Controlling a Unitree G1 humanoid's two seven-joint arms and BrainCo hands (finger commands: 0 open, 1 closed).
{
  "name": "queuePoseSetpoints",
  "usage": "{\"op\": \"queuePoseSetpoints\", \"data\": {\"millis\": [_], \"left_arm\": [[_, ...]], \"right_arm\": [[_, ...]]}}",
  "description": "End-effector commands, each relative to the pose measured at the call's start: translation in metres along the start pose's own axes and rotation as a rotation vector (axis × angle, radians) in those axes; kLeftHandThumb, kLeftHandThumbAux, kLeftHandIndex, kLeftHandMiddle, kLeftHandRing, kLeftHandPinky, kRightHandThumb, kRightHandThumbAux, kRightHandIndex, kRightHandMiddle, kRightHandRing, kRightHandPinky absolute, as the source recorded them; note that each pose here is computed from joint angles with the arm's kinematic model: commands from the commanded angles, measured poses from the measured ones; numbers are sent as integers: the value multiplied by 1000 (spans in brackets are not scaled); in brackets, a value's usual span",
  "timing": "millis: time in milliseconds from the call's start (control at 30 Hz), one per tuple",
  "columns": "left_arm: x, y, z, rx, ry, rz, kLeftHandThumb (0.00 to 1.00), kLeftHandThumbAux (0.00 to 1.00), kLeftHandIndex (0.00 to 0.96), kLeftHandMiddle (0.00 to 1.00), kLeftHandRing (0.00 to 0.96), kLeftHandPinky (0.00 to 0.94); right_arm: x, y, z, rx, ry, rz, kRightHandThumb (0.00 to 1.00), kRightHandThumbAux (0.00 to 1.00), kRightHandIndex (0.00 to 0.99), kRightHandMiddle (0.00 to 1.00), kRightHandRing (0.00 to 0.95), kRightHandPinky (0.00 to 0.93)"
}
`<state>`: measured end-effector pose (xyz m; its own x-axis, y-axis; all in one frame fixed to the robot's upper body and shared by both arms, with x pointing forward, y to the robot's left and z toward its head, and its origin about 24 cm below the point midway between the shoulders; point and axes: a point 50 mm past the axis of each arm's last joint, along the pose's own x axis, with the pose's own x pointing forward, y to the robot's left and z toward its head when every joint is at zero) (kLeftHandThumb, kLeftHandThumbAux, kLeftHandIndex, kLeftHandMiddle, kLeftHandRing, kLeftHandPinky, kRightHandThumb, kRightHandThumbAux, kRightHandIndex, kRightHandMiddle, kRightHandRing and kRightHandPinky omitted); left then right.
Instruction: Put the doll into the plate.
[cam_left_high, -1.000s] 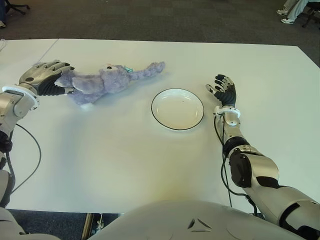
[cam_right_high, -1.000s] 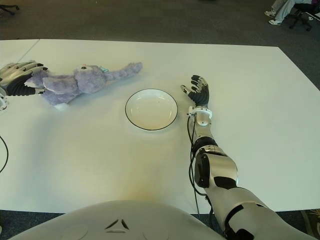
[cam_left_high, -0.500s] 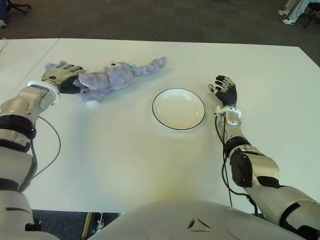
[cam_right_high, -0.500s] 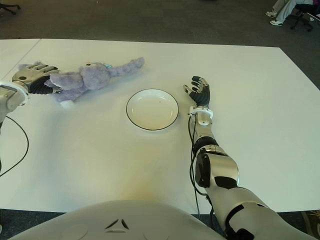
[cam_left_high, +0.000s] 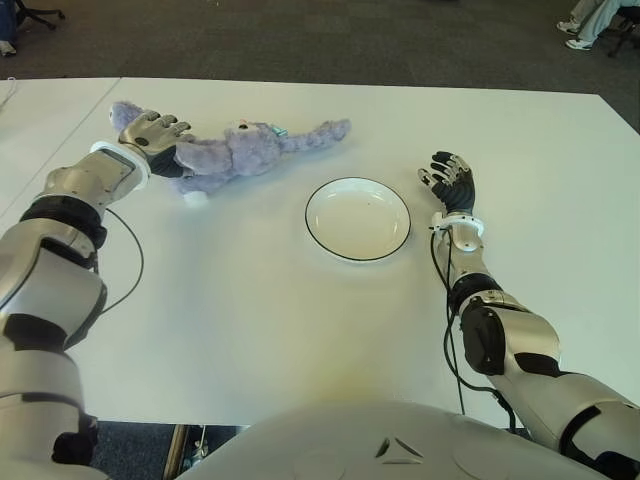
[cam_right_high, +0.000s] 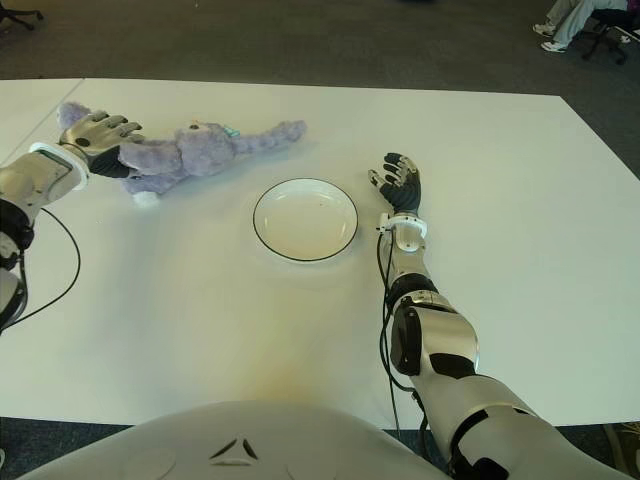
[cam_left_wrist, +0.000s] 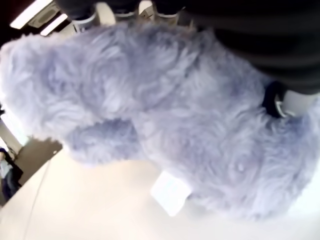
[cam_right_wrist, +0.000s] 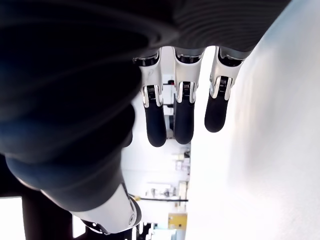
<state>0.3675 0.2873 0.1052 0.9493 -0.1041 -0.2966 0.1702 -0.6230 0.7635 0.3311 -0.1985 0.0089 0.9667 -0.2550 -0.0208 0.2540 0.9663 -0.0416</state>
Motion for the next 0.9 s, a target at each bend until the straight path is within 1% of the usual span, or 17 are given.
{"op": "queuePoseSetpoints", "data": {"millis": [33,100,233,433,500,533,567,600,667,733,767,800,833,867,900], "left_arm": [[17,-9,58,107,-151,-54,283,322,168,9,0,0],[17,-8,60,117,-154,-46,283,322,158,4,0,0],[22,-5,72,157,-167,-13,308,327,170,5,0,0],[27,3,83,176,-167,11,350,336,229,4,0,0],[28,5,85,171,-169,20,375,343,247,5,0,23],[28,5,86,168,-170,26,472,377,304,92,122,219],[29,6,87,157,-169,36,490,382,313,107,143,253],[28,6,88,150,-169,43,553,400,334,182,247,372],[28,5,90,119,-161,66,598,413,341,221,294,414],[28,5,91,98,-155,79,639,427,345,255,323,423],[28,3,92,85,-150,84,642,428,346,259,325,423],[27,2,93,76,-146,88,698,619,404,359,418,510],[27,1,94,66,-140,91,713,667,419,385,442,533],[27,0,95,60,-136,92,717,675,423,458,515,587],[26,-4,96,43,-118,82,721,680,426,515,573,630]], "right_arm": [[-81,-11,-104,-12,510,-33,353,910,259,253,227,220],[-81,-11,-104,-12,509,-33,358,911,263,256,229,225],[-81,-12,-104,-29,506,-34,357,903,264,262,239,238],[-81,-12,-104,-60,508,-29,321,900,248,254,241,238],[-81,-12,-104,-64,508,-28,318,900,247,250,239,239],[-82,-12,-104,-66,508,-28,319,901,251,250,239,241],[-82,-12,-104,-66,508,-29,319,901,252,249,239,241],[-82,-12,-104,-66,507,-29,321,903,254,249,238,242],[-82,-12,-104,-60,505,-29,324,905,257,252,239,242],[-82,-11,-104,-55,503,-29,339,904,261,257,243,244],[-82,-11,-104,-53,502,-29,341,904,261,258,243,244],[-82,-11,-104,-51,501,-30,346,905,263,262,247,245],[-82,-11,-104,-49,501,-30,350,905,264,264,248,245],[-82,-11,-104,-48,500,-30,352,904,264,265,250,245],[-82,-11,-104,-49,500,-30,354,903,264,266,251,245]]}}
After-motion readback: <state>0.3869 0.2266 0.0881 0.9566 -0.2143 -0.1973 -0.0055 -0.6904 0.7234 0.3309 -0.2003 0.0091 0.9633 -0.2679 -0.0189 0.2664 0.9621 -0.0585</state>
